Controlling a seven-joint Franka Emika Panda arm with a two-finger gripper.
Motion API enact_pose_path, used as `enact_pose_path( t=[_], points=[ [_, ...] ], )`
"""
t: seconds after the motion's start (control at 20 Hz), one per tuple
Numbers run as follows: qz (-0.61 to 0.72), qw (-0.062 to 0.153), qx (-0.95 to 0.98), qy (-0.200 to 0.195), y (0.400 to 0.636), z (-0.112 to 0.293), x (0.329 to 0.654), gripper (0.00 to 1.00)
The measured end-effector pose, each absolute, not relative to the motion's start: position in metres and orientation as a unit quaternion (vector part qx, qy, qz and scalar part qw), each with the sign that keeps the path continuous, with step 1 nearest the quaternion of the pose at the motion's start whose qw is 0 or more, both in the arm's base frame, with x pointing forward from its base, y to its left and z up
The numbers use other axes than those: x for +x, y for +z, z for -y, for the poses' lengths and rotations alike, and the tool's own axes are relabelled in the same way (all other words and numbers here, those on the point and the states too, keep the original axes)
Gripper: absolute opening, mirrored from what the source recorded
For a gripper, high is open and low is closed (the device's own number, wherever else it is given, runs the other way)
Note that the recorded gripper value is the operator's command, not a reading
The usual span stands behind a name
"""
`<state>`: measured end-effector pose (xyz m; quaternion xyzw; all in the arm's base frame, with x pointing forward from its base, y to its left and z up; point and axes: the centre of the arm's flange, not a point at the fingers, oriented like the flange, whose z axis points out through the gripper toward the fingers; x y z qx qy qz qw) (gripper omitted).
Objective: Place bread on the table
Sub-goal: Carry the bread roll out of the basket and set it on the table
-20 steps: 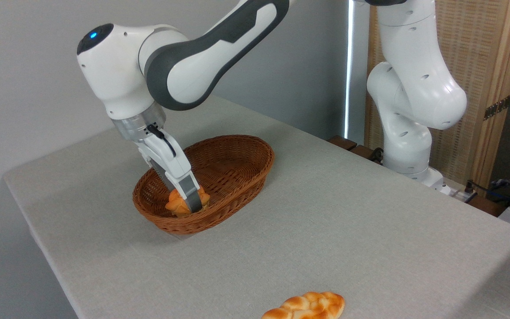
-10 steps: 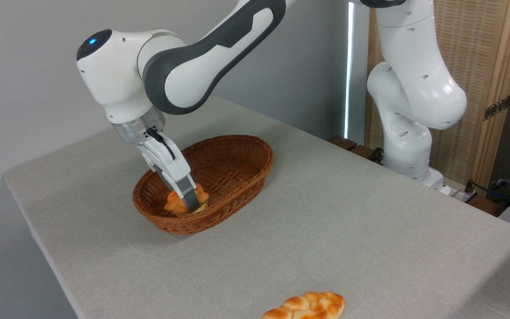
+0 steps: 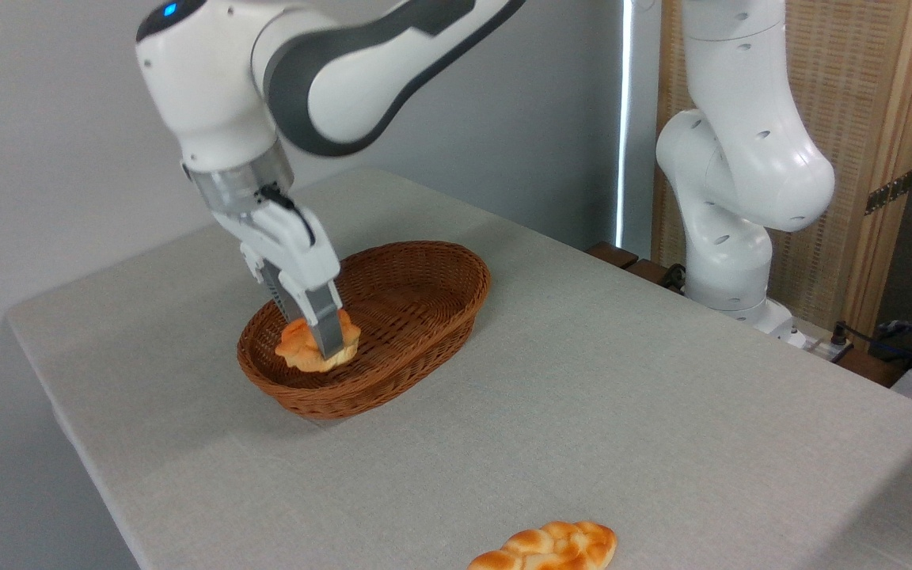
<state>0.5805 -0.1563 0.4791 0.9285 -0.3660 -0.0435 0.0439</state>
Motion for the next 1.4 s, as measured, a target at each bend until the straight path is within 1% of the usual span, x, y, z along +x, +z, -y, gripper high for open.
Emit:
enact_pose_path(
  t=[0.15,0.3,0.4,0.45,0.5,0.55,0.6,0.7,0.8,0.95,1.05,1.2,1.3,1.4],
  points=[
    [0.349,0.041,0.936,-0.036,0.509,0.131,0.572,0.59],
    [0.314,0.039,0.948,-0.025,0.541,0.085,0.565,0.59],
    [0.297,0.037,0.954,-0.019,0.55,0.062,0.563,0.6],
    [0.292,0.027,0.956,-0.021,0.55,0.048,0.564,0.62],
    [0.293,0.016,0.956,-0.025,0.548,0.031,0.565,0.67],
    [0.297,0.009,0.954,-0.031,0.544,0.017,0.565,0.74],
    [0.301,0.006,0.953,-0.038,0.538,0.004,0.566,0.99],
    [0.293,0.004,0.955,-0.055,0.521,-0.019,0.569,1.0],
    [0.281,0.006,0.956,-0.077,0.497,-0.04,0.575,1.0],
    [0.285,0.012,0.953,-0.104,0.468,-0.042,0.577,1.0],
    [0.285,0.016,0.951,-0.119,0.453,-0.042,0.575,1.0],
    [0.281,0.017,0.952,-0.122,0.45,-0.046,0.573,1.0],
    [0.279,0.016,0.953,-0.119,0.453,-0.048,0.573,1.0],
    [0.281,0.014,0.953,-0.111,0.461,-0.047,0.573,1.0]
  ],
)
